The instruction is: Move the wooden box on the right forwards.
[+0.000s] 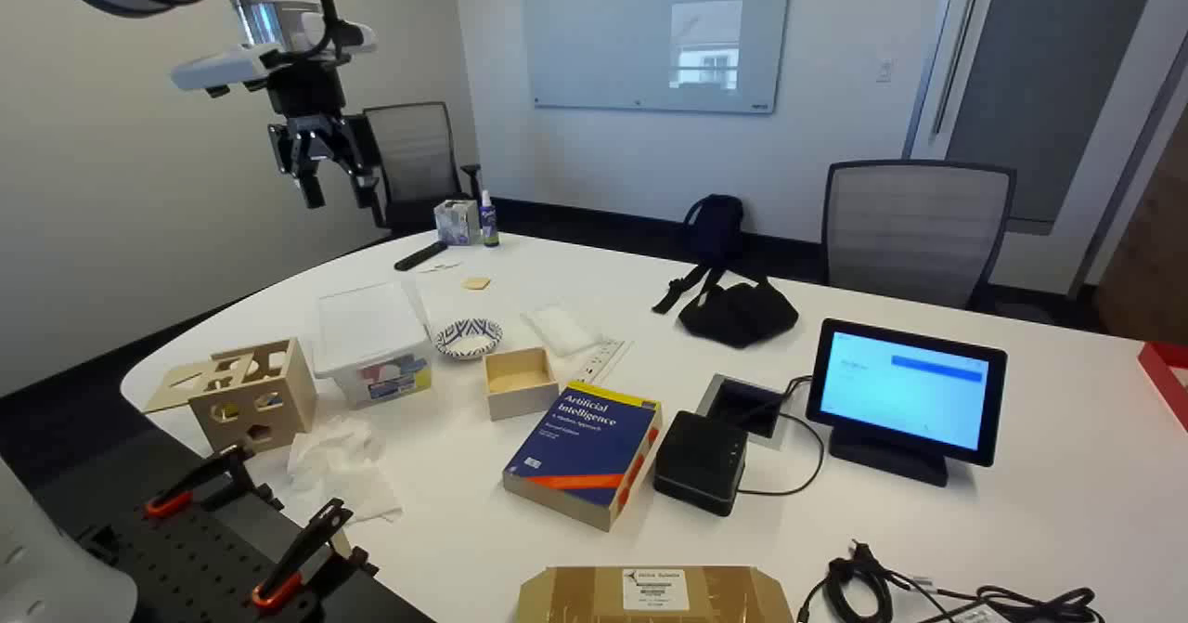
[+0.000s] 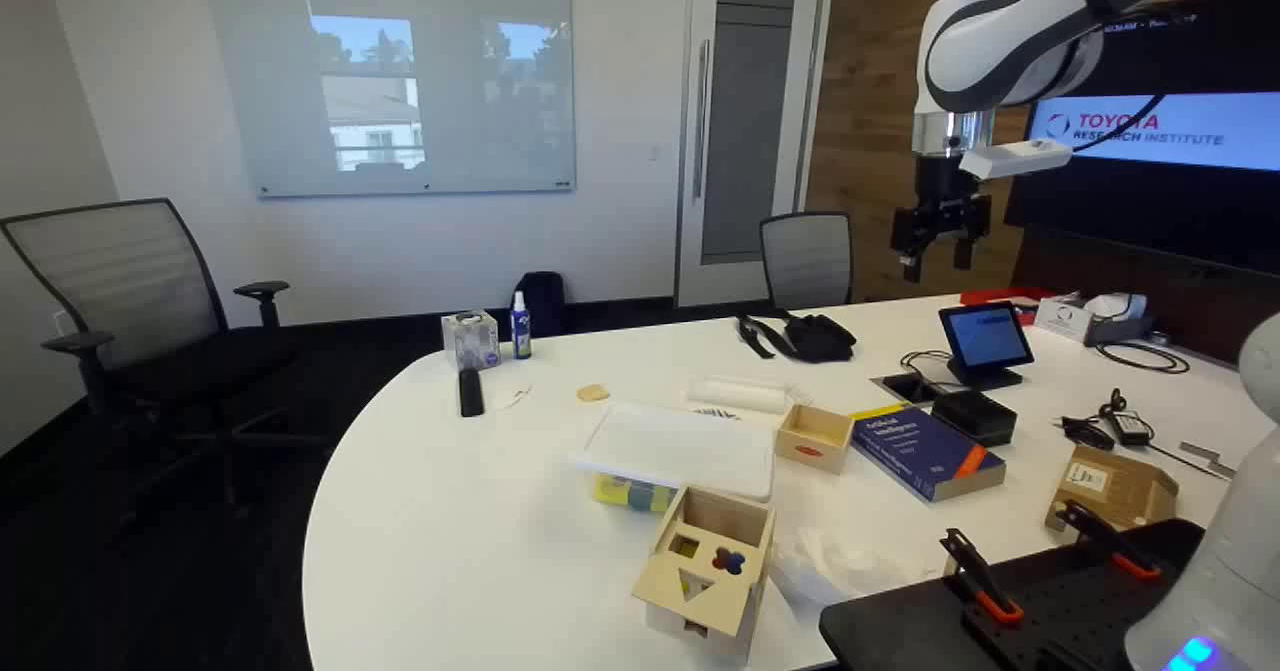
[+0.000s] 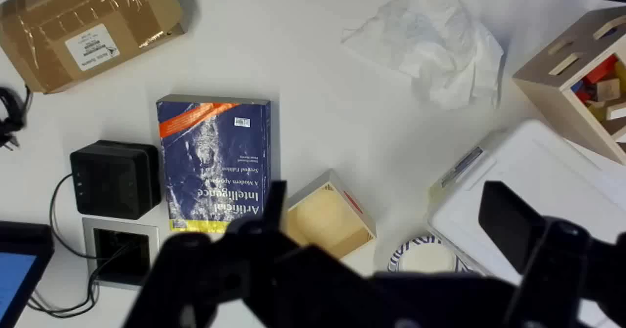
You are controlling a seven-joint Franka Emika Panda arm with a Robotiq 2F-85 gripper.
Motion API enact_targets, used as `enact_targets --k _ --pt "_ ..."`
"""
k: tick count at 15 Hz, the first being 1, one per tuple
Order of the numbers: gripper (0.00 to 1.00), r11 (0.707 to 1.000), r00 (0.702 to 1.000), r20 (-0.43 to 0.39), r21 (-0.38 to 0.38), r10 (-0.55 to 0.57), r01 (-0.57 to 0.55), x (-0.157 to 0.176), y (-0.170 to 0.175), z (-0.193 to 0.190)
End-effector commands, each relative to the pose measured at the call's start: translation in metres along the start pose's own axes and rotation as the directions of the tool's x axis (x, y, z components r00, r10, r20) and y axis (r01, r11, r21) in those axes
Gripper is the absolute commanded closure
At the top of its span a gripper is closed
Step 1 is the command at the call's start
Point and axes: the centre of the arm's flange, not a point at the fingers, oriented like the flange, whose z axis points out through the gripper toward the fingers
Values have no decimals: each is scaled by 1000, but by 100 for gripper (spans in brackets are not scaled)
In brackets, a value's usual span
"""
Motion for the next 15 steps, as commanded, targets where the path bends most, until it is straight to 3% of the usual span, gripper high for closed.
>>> enact_targets --k 1,7,10,15 --pt "0 1000 1000 0 0 0 0 0 0 0" --pt "0 1000 1000 0 0 0 0 0 0 0" --pt "0 999 1000 -2 40 8 -8 32 15 14" --pt "0 988 987 -125 129 96 -80 84 47 44"
